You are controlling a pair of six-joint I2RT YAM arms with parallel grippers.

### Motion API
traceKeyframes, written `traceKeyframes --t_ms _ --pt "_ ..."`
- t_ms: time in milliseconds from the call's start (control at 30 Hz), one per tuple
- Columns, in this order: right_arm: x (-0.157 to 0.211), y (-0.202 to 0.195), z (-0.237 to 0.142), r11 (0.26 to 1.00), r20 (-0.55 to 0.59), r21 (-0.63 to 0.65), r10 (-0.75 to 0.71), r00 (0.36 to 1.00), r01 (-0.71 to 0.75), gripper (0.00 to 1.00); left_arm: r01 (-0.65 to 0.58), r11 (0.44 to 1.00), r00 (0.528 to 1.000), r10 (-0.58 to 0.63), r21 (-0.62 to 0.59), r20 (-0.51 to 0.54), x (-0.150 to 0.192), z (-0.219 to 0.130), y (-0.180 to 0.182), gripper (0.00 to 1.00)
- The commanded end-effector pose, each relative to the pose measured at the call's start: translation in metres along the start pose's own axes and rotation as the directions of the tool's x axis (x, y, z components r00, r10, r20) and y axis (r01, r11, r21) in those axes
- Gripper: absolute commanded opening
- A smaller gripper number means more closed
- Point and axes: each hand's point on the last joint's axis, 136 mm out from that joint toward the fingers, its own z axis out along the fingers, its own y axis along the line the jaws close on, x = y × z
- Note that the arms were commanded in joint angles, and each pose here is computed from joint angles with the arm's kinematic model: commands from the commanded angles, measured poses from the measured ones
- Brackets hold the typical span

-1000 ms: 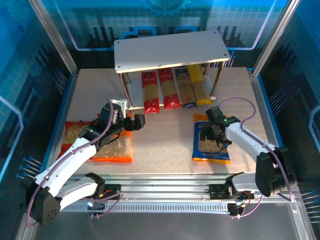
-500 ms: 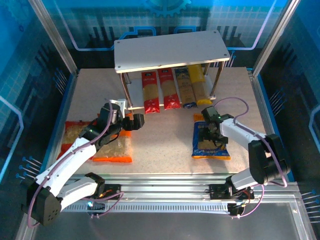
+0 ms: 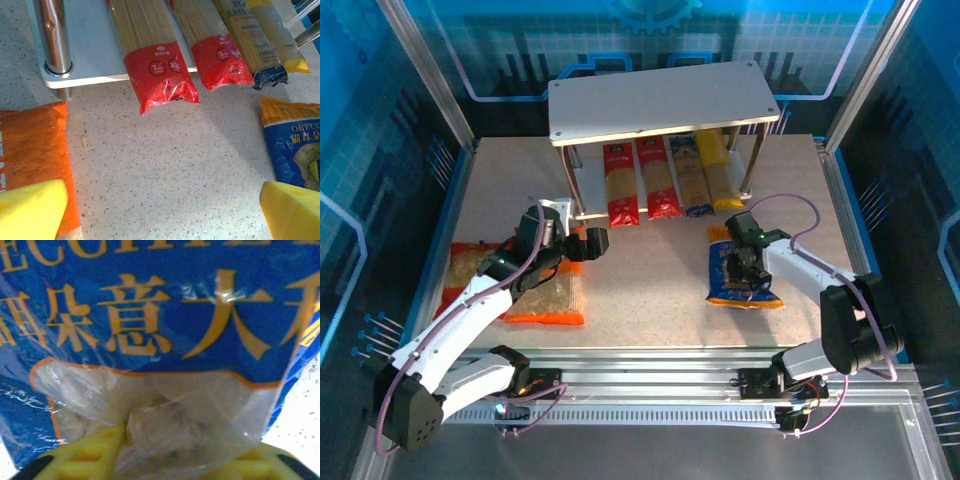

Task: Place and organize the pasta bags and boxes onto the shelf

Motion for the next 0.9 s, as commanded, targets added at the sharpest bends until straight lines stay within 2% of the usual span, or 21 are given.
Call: traceKeyframes --t_ms 0,67,100,433,633,867 --pt "0.025 0.006 0.002 0.998 -0.084 -0.07 -0.007 0.996 0.001 0.21 0.016 1.0 1.0 -0.016 0.026 0.013 -0.002 -0.003 -0.002 0.99" --pt "0.026 0.004 -0.004 0.997 -0.071 -0.076 0.001 0.997 -0.006 0.04 0.015 1.0 1.0 -0.016 0.028 0.016 -0.003 -0.003 -0.002 0.99" --pt "0.026 0.002 -0.007 0.997 -0.065 -0.075 0.004 0.998 -0.009 0.0 0.017 0.999 1.0 -0.018 0.03 0.017 -0.003 -0.004 -0.003 1.0" --pt "0.012 -0.007 -0.052 0.994 0.065 -0.112 0.017 0.998 -0.01 0.0 0.016 0.999 0.999 -0.018 0.04 0.027 -0.007 -0.007 -0.006 0.99" --pt "-0.011 -0.018 -0.114 0.992 0.22 -0.123 0.013 0.976 0.014 0.0 0.011 0.999 0.999 -0.012 0.038 0.032 -0.01 -0.009 -0.007 0.99" --pt "-0.028 -0.03 -0.181 0.991 0.347 -0.122 -0.001 0.938 0.046 0.0 0.006 0.999 0.999 -0.007 0.039 0.036 -0.013 -0.01 -0.008 0.99"
